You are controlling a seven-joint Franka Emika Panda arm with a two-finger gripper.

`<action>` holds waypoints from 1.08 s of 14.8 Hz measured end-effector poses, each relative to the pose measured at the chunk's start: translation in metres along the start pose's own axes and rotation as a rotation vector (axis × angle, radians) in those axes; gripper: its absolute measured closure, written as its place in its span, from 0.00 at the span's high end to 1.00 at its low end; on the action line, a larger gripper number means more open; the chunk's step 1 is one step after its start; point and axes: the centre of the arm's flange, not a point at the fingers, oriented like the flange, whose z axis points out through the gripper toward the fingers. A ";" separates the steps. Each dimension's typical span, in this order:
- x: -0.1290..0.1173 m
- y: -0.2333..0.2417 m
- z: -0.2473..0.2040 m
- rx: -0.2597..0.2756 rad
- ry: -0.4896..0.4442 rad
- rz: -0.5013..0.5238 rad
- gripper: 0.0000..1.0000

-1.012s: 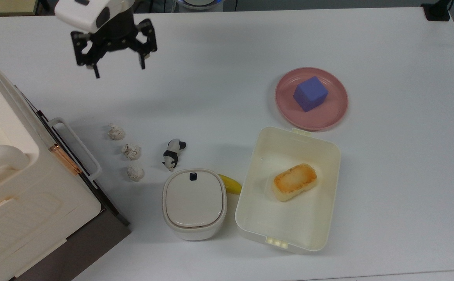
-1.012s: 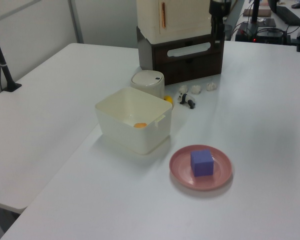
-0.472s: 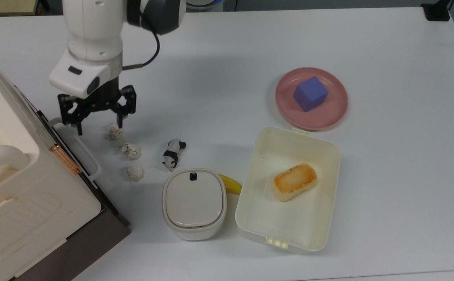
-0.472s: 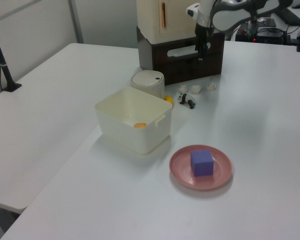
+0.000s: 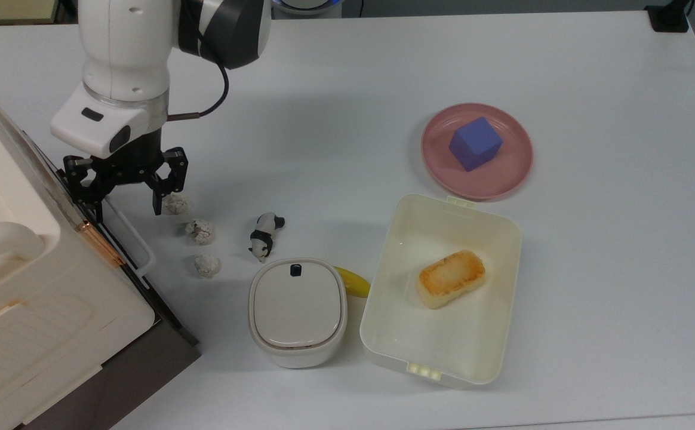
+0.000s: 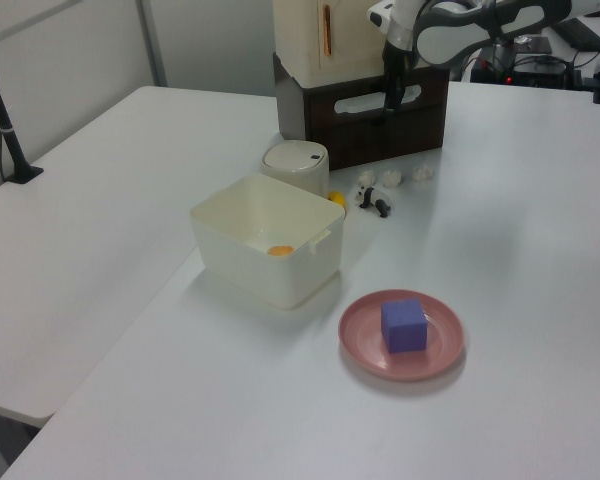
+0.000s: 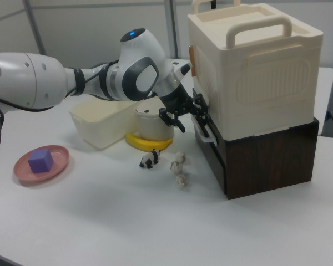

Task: Slide open the drawer
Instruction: 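Hook the drawer handle and pull the drawer outward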

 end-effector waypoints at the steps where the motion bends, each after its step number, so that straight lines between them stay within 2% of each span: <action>1: 0.000 -0.001 0.003 -0.002 -0.002 -0.003 0.74; 2: 0.000 -0.001 0.003 -0.010 -0.006 -0.013 0.74; 3: 0.001 0.000 0.002 -0.026 -0.014 -0.030 0.62; 4: 0.000 0.000 0.003 -0.032 -0.019 -0.037 0.55; 5: 0.000 -0.002 0.006 -0.033 -0.025 -0.043 0.55; 6: 0.000 -0.004 0.010 -0.030 -0.031 -0.048 0.50; 7: 0.002 -0.007 0.013 -0.030 -0.034 -0.053 0.39; 8: 0.003 -0.009 0.014 -0.029 -0.034 -0.057 0.36; 13: 0.014 -0.030 0.007 -0.007 -0.050 -0.049 0.32; 16: 0.025 -0.063 -0.016 0.053 -0.116 -0.072 0.32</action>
